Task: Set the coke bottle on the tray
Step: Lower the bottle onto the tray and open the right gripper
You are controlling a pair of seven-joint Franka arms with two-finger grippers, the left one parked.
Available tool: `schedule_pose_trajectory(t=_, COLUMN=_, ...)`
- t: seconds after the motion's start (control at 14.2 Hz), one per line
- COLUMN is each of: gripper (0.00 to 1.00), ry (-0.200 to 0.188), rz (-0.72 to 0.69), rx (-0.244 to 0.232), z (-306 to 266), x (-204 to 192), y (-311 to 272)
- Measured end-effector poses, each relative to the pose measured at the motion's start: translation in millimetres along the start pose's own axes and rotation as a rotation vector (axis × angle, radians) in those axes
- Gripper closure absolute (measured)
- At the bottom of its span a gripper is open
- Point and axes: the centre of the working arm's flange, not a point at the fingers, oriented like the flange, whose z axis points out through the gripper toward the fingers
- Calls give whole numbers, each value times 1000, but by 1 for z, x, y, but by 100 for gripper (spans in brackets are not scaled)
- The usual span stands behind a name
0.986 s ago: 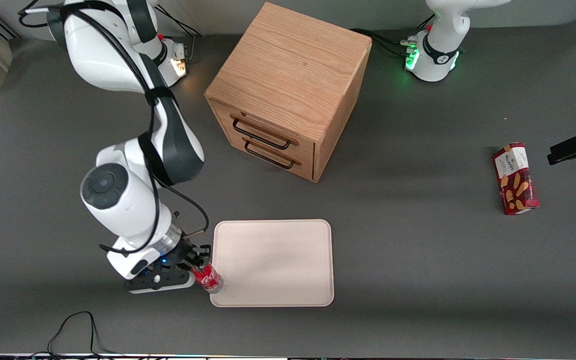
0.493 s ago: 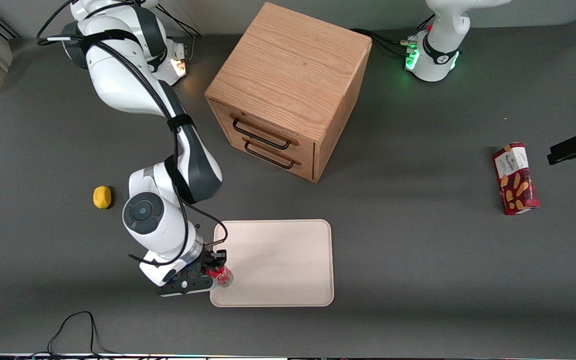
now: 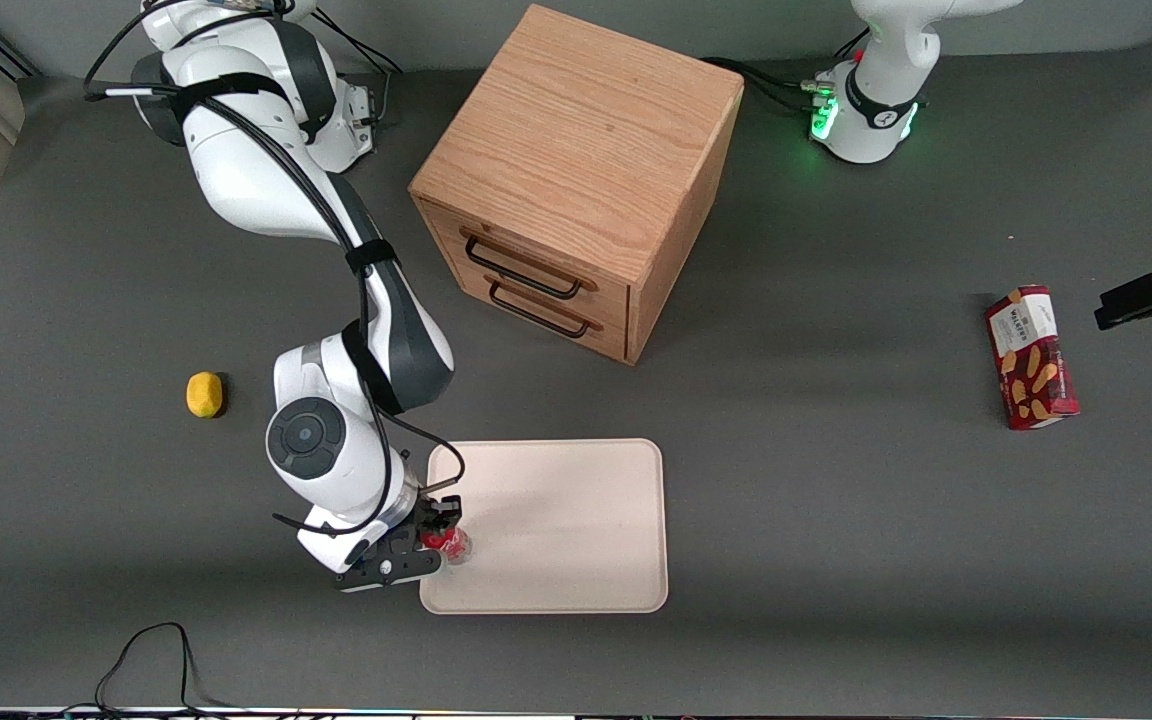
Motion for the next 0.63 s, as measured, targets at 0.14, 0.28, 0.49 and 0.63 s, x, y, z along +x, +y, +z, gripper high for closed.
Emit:
schedule_pose_trajectory(t=0.14, gripper=70, ry=3, rz=0, rx=0, z=0, x=0, y=0)
schedule_pose_trajectory(t=0.28, gripper=63, ry=7, rz=0, rx=1, z=-1, x=1, y=0)
schedule_pose_trajectory(t=0.49, gripper=50, ry=10, rz=2, rx=1, z=0, x=1, y=2)
schedule_pose_trajectory(t=0.63, gripper=30, ry=9, rz=3, rx=1, z=1, x=1, y=2)
